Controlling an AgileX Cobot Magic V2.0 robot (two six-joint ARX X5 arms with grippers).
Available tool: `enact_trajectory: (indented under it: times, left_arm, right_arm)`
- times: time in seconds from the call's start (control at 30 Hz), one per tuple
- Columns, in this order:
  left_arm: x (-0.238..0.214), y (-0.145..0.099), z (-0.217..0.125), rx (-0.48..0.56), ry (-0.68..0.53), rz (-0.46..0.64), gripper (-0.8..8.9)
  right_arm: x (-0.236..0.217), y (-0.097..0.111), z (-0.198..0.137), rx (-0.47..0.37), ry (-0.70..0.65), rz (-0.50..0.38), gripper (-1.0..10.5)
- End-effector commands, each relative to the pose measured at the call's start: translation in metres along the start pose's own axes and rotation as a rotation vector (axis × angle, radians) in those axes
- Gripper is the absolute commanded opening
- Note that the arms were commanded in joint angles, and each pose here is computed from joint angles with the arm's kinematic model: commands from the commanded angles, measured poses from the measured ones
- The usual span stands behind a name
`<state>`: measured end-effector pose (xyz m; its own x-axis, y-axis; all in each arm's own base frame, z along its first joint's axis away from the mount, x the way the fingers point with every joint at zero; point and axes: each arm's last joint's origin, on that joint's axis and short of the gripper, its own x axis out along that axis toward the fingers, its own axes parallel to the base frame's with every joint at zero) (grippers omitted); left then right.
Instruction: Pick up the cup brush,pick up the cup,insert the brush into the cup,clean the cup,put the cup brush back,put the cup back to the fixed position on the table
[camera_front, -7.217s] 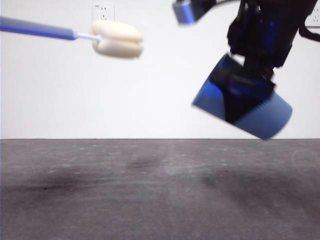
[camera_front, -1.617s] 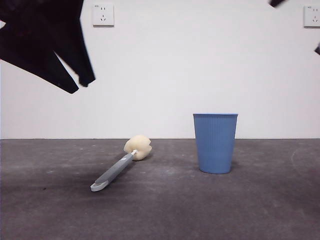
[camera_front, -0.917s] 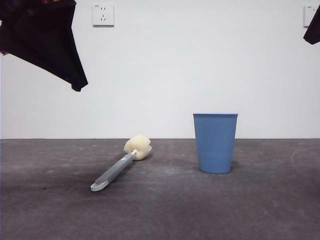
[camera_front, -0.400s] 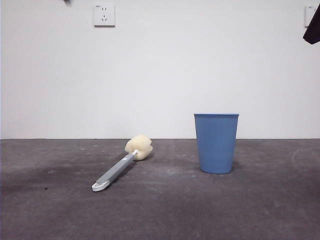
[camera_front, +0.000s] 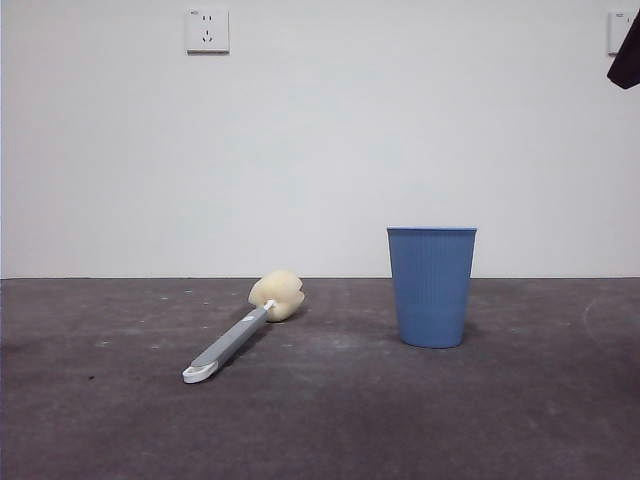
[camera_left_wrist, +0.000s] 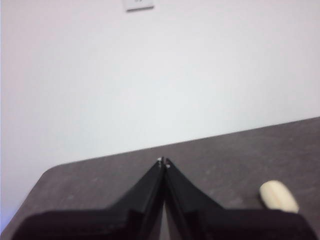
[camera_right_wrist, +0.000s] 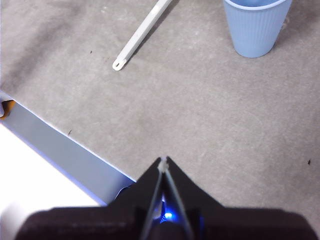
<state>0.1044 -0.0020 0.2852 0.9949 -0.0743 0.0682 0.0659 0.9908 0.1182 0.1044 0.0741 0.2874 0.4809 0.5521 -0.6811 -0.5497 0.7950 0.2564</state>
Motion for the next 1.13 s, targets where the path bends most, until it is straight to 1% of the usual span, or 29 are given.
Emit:
enact_trajectory:
  times: [0.03, 0.27, 0.43, 0.6, 0.87, 1.13]
  left_arm:
    - [-0.006, -0.002, -0.033, -0.009, 0.012, 0.022, -0.03]
    - [-0.012, -0.005, -0.090, -0.085, 0.076, 0.049, -0.03]
    - [-0.013, -0.008, -0.113, -0.128, 0.104, 0.056, -0.03]
    - [-0.015, -0.009, -0.125, -0.150, 0.128, 0.056, -0.03]
    - [-0.018, -0.011, -0.137, -0.164, 0.253, 0.047, -0.03]
    - [-0.018, -0.011, -0.137, -0.162, 0.248, 0.050, -0.03]
  right_arm:
    - [-0.001, 0.000, 0.000, 0.004, -0.005, -0.001, 0.0]
    - [-0.001, 0.000, 0.000, 0.004, -0.005, -0.001, 0.0]
    - [-0.001, 0.000, 0.000, 0.004, -0.005, -0.001, 0.0]
    - [-0.001, 0.000, 0.000, 0.004, -0.005, -0.001, 0.0]
    - [-0.001, 0.000, 0.000, 0.004, -0.005, -0.001, 0.0]
    - [-0.001, 0.000, 0.000, 0.004, -0.005, -0.001, 0.0]
